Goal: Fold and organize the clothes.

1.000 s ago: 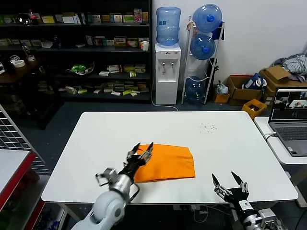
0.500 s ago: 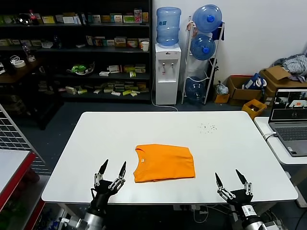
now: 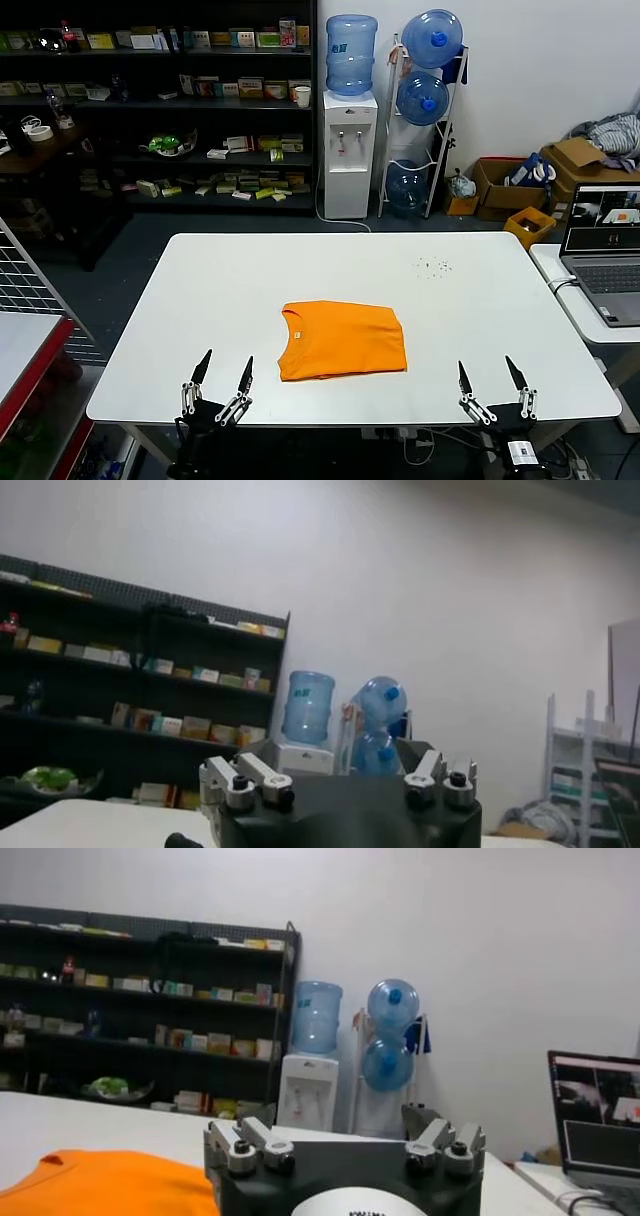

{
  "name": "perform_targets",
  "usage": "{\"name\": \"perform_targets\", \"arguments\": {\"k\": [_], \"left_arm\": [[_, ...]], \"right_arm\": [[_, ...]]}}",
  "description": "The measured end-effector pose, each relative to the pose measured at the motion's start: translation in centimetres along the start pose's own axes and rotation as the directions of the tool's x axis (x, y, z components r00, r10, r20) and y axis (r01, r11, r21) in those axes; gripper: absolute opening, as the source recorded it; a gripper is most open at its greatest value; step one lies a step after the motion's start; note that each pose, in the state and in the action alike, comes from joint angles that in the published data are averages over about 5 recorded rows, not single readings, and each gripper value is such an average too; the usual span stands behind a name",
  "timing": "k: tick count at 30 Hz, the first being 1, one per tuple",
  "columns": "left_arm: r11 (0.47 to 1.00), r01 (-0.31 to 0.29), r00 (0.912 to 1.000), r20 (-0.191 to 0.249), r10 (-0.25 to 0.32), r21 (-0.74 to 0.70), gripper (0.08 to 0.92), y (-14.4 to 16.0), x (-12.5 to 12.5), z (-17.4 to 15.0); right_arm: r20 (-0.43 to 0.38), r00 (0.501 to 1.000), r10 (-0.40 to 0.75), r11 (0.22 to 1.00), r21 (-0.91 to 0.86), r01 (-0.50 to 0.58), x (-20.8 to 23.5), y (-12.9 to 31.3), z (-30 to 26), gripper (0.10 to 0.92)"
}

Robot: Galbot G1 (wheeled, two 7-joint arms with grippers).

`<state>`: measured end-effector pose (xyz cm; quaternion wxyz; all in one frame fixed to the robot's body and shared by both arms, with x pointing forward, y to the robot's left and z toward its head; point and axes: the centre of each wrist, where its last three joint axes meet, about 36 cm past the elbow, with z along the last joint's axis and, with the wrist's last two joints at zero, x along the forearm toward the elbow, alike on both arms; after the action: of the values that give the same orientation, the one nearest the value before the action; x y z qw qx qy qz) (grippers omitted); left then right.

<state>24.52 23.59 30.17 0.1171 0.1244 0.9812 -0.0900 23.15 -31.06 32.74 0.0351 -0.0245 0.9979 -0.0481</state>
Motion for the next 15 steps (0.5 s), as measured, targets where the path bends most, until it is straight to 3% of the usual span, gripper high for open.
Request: {"name": "perform_targets", "arguments": {"k": [15], "left_arm": [[1.000, 0.002, 0.9997, 0.026, -0.002, -0.031, 0.823, -0.2, 1.2, 0.2]], "right_arm": [[0.035, 0.999, 0.023, 0.999, 0.024, -0.024, 0.9, 1.2, 0.5, 0.823]]}}
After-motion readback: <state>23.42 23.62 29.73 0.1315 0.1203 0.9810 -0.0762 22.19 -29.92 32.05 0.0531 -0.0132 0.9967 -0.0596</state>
